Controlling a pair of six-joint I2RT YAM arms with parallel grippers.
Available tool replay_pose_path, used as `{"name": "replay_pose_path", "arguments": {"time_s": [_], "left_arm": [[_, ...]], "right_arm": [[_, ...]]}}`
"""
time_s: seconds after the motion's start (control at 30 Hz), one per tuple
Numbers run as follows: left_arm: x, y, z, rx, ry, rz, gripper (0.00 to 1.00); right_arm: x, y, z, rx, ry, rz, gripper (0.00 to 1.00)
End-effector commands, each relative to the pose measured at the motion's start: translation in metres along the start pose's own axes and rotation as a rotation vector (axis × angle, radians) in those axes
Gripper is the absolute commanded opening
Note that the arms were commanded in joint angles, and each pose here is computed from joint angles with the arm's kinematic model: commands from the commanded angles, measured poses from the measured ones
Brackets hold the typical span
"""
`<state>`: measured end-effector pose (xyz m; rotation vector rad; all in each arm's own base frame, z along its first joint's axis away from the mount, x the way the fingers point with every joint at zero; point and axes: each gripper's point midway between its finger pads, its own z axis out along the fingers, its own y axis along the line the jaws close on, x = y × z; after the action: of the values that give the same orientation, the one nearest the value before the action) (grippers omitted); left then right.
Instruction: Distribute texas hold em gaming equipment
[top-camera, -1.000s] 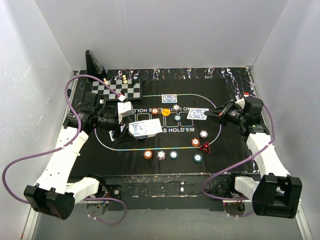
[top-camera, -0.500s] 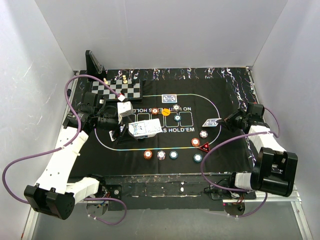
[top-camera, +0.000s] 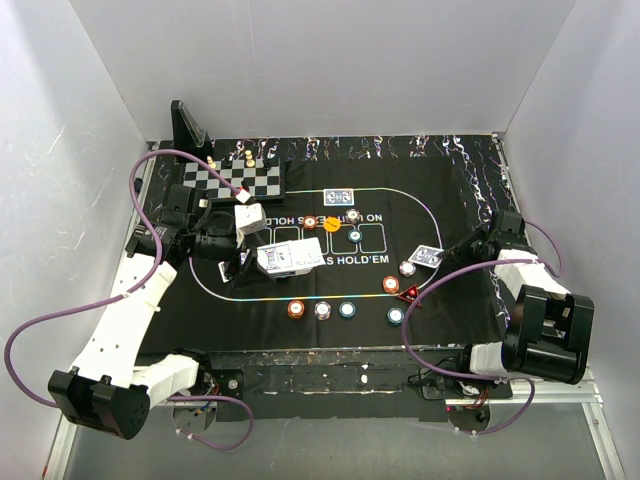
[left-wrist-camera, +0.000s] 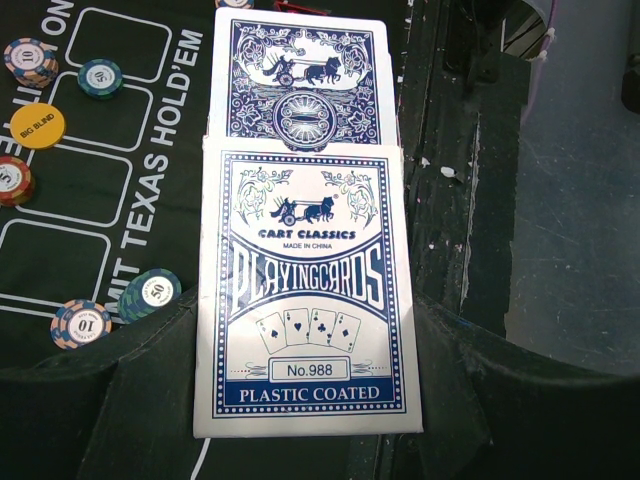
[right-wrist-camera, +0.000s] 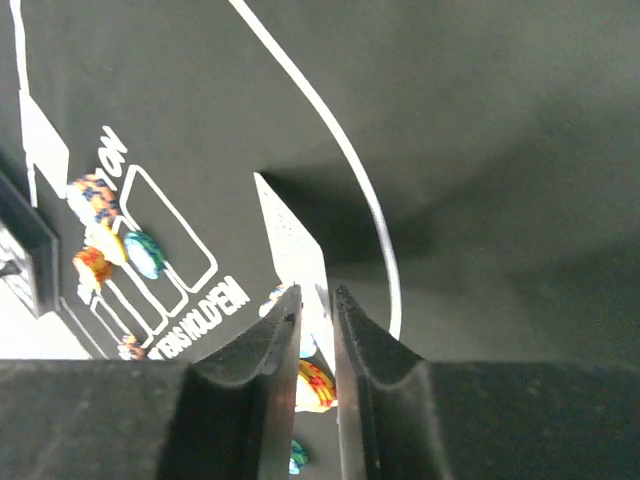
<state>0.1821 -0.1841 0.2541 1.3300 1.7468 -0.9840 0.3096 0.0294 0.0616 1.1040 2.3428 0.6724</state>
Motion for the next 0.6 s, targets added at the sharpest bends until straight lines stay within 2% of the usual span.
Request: {"name": "replay_pose_path", "arguments": {"time_s": [0.0,0.07,0.27,0.33,0.37,0.43,0.57], "left_arm": [[-0.017,-0.009,-0.008,0.007,-0.051,0.062,0.41],[-0.018,-0.01,-0.008,0.008,-0.052,0.063,0.41],[-0.017,-0.012,-0.008,0.011,-0.053,0.069,0.41],[-0.016,-0.011,-0.008,0.013,-0.053,0.066,0.41],[-0.015,-0.012,-0.007,0.017,-0.052,0.062,0.41],[-0.014,-0.012,-0.006,0.021,-0.052,0.062,0.41],[-0.012,-0.01,-0.004,0.02,-0.05,0.054,0.41]], "right_arm": [[0.01,-0.026,-0.004,0.1,0.012,0.004,0.34],[0.011,-0.03,-0.01,0.12,0.003,0.005,0.42],[0.005,-0.016,-0.038,0.104,-0.058,-0.006,0.53],[0.007,0.007,-0.051,0.005,-0.072,-0.026,0.59],[0.009,0.023,-0.061,-0.059,-0.076,-0.051,0.66],[0.024,0.054,-0.075,-0.162,-0.03,-0.114,0.76],[0.077,0.127,-0.105,-0.369,0.147,-0.293,0.84]]}}
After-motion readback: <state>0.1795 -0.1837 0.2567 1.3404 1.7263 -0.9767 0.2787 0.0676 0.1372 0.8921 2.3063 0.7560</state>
